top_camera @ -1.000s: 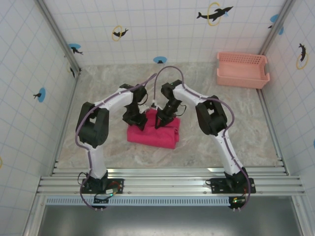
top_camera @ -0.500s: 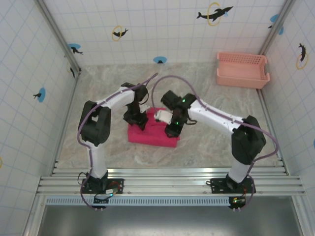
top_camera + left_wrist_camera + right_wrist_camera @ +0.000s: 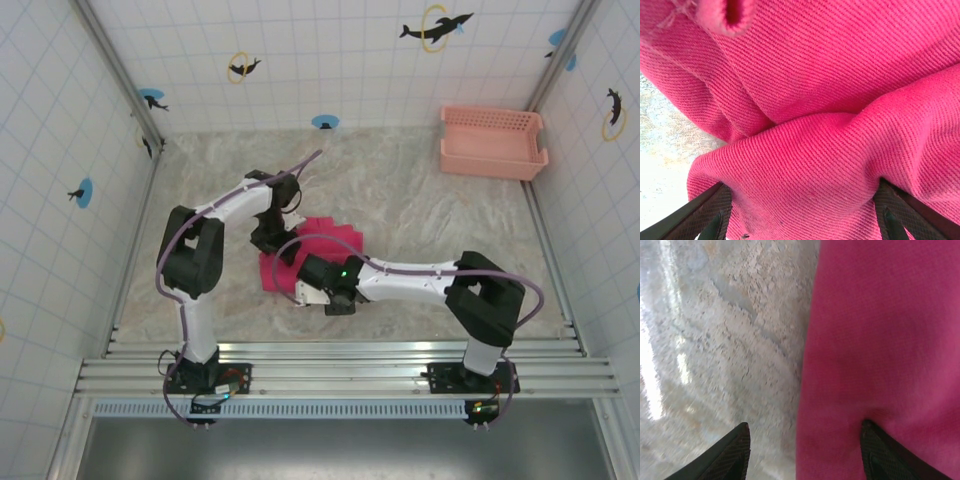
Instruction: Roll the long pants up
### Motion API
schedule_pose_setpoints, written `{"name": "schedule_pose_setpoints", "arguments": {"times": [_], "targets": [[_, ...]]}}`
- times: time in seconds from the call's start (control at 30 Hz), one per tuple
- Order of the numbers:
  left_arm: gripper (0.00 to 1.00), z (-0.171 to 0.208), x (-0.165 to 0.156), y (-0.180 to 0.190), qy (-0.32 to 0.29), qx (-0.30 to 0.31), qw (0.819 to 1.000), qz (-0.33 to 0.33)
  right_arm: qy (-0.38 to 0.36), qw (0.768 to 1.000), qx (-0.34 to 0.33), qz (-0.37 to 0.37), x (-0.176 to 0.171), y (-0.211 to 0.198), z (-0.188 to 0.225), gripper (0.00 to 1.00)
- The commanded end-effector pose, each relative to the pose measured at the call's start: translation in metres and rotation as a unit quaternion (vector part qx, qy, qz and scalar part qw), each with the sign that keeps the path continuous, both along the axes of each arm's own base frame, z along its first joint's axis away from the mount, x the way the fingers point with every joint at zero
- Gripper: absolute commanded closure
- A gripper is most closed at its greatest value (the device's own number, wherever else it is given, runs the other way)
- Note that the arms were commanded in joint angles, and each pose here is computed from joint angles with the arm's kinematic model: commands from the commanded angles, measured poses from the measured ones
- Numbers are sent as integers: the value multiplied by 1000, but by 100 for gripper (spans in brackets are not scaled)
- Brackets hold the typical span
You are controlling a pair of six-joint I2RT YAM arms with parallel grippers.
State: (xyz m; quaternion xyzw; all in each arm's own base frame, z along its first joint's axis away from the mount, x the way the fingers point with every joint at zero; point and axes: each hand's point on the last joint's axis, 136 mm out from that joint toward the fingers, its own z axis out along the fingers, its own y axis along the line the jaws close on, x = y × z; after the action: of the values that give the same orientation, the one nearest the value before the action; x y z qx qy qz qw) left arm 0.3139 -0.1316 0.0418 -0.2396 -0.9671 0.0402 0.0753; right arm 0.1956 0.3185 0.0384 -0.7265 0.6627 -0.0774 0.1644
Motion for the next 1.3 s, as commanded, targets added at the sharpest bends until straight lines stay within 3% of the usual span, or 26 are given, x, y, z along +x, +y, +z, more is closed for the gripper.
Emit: {"name": "schedule_pose_setpoints", "arguments": {"times": [0.0, 0.13, 0.3, 0.4, 0.47, 0.63, 0.77, 0.97, 1.1, 1.27], "targets": [[25, -28, 2, 13, -5, 45, 999, -24, -65, 997, -12, 31, 19, 14, -13, 40], [25, -29, 3, 15, -5, 49, 998, -29, -112, 993, -24, 36, 34, 17, -21, 40], [25, -30, 4, 16, -5, 51, 998, -37, -112, 992, -35, 36, 45, 21, -36, 43], [24, -30, 4, 16, -5, 52, 998, -40, -61, 996, -45, 40, 44, 22, -48, 62], [24, -29, 5, 16, -7, 51, 998, -42, -15, 998, -44, 40, 42, 24, -54, 81], [24, -21, 8, 14, -13, 47, 998, -42, 75, 996, -23, 42, 30, 31, -55, 99], [23, -12, 12, 11, -19, 41, 998, -45, 118, 992, -8, 42, 18, 36, -39, 100], [20, 6, 16, 9, -22, 35, 998, -49, 249, 968, 21, 35, -22, 48, -6, 100], [19, 21, 19, 11, -27, 35, 998, -53, 352, 935, 35, 19, -49, 57, 28, 100], [17, 38, 22, 15, -28, 38, 998, -52, 441, 893, 82, -30, -54, 64, 64, 100]]}}
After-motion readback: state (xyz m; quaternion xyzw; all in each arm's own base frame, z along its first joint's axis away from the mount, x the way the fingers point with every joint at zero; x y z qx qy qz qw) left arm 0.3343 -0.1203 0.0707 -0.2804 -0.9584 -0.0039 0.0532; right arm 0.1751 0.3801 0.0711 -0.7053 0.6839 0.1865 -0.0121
